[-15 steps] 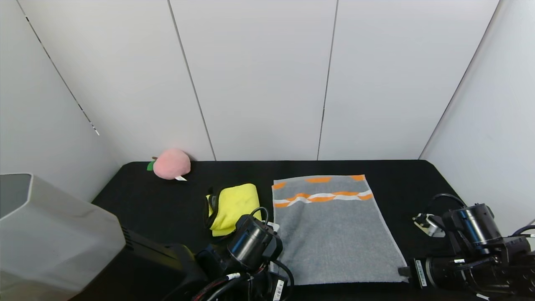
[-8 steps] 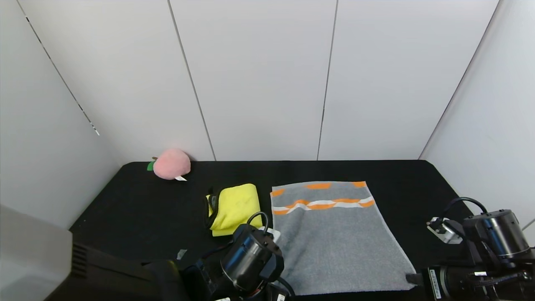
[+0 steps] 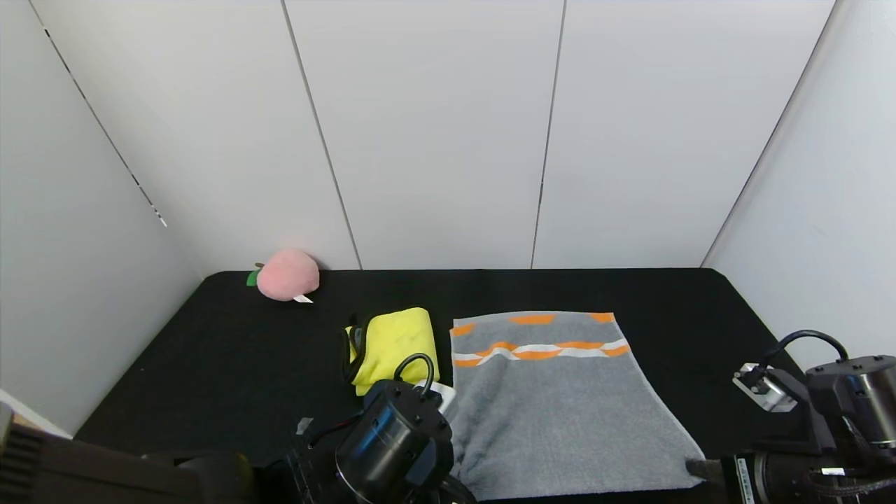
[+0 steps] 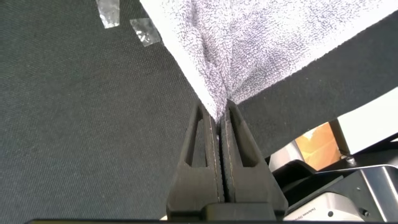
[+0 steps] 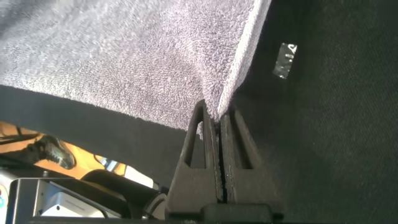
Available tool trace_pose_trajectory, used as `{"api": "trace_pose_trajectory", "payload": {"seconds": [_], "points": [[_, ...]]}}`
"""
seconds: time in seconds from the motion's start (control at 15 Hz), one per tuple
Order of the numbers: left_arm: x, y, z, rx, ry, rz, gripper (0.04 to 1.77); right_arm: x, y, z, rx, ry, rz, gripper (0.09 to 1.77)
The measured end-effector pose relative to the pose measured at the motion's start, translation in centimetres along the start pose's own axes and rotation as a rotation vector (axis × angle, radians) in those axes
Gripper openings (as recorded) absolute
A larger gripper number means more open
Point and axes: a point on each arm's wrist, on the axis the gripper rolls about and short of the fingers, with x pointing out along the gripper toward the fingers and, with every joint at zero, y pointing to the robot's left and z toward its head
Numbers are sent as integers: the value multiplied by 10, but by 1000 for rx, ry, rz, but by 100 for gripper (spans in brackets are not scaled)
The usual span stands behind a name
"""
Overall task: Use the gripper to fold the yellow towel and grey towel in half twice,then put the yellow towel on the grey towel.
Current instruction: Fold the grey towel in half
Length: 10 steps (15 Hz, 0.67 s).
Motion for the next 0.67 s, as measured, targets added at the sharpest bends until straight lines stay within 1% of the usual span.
{"api": "trace_pose_trajectory", "payload": {"seconds": [0.33,0.67], "points": [[-3,-1,11,-12,-43,-6,12,-2,4,10,-10,-43,14,14],[-3,4,36,-41,-99,6,12,0,9,34,-16,-103,27,14]]}}
